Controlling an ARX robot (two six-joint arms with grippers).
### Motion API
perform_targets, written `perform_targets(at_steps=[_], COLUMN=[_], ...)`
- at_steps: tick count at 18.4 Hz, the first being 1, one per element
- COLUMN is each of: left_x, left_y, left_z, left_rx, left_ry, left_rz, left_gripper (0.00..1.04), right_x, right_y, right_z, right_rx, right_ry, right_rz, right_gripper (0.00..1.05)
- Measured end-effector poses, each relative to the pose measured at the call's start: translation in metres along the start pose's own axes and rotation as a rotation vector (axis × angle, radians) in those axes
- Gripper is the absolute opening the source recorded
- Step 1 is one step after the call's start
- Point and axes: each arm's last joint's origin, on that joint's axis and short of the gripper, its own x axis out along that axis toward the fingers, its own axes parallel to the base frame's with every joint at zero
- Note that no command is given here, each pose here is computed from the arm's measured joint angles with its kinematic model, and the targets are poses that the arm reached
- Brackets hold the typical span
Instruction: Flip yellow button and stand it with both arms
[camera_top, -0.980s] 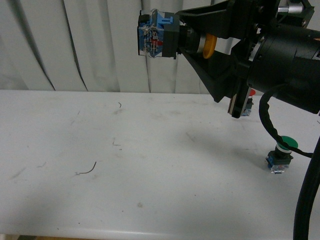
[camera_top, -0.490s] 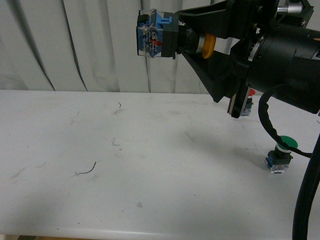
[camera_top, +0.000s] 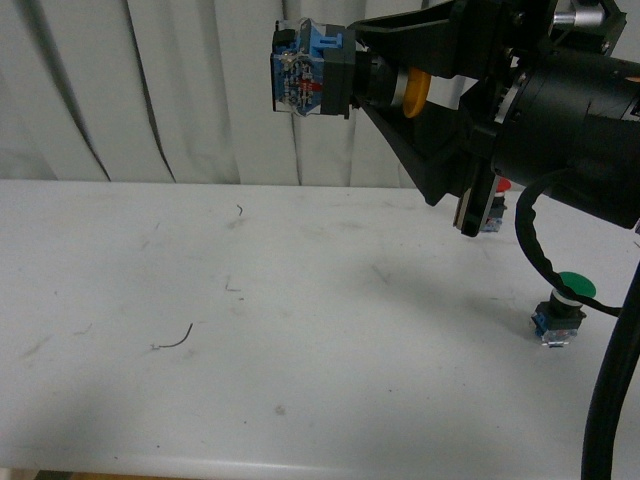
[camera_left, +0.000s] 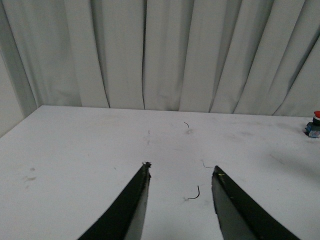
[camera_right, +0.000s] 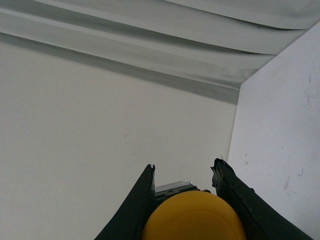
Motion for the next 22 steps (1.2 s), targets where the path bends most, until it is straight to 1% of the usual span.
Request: perform_targets(at_steps=[2, 3, 5, 7, 8, 9, 10, 12, 14, 15, 18, 19, 20, 22], left_x=[0.0, 0.0, 0.0, 0.0, 0.0, 0.0, 0.0, 0.0, 0.0, 0.0, 0.0, 0.0, 0.0, 0.0], left_y=[0.0, 0.0, 0.0, 0.0, 0.0, 0.0, 0.0, 0.0, 0.0, 0.0, 0.0, 0.0, 0.0, 0.0], left_z=[0.0, 0.0, 0.0, 0.0, 0.0, 0.0, 0.0, 0.0, 0.0, 0.0, 0.0, 0.0, 0.0, 0.0], left_rx=[0.0, 0.0, 0.0, 0.001, 0.001, 0.001, 0.001, 0.001, 0.001, 0.001, 0.001, 0.001, 0.001, 0.001], left_ry=[0.0, 0.0, 0.0, 0.0, 0.0, 0.0, 0.0, 0.0, 0.0, 0.0, 0.0, 0.0, 0.0, 0.0], left_rz=[0.0, 0.0, 0.0, 0.0, 0.0, 0.0, 0.0, 0.0, 0.0, 0.0, 0.0, 0.0, 0.0, 0.0], left_gripper=[0.64, 0.75, 0.98, 0.98, 0.98, 0.98, 0.98, 0.98, 0.98, 0.98, 0.98, 0.98, 0.98, 0.98], right_x=[0.001, 0.002, 0.003, 0.001, 0.001, 0.001, -0.001, -0.013, -0.02, -0.022, -0.025, -0.023, -0.02, -0.017], right_y=[0.0, 0.001, 0.006, 0.028, 0.041, 0.048, 0.044, 0.026, 0.022, 0.018, -0.019, -0.03, -0.036, -0.039], right_z=[-0.003, -0.004, -0.006, 0.003, 0.015, 0.029, 0.046, 0.071, 0.101, 0.113, 0.142, 0.149, 0.155, 0.159], right_rx=[-0.017, -0.029, -0.133, -0.333, -0.477, -0.555, -0.663, -0.817, -0.93, -0.961, -0.983, -0.978, -0.977, -0.977], right_ry=[0.01, 0.018, 0.032, -0.013, -0.069, -0.119, -0.168, -0.169, -0.187, -0.19, -0.136, -0.123, -0.118, -0.113], right_rz=[0.002, 0.004, 0.02, 0.072, 0.075, -0.003, -0.163, -0.444, -0.625, -0.704, -0.938, -0.997, -1.037, -1.06], right_gripper=[0.34, 0.34, 0.34, 0.34, 0.34, 0.34, 0.34, 0.34, 0.34, 0.34, 0.34, 0.34, 0.34, 0.34])
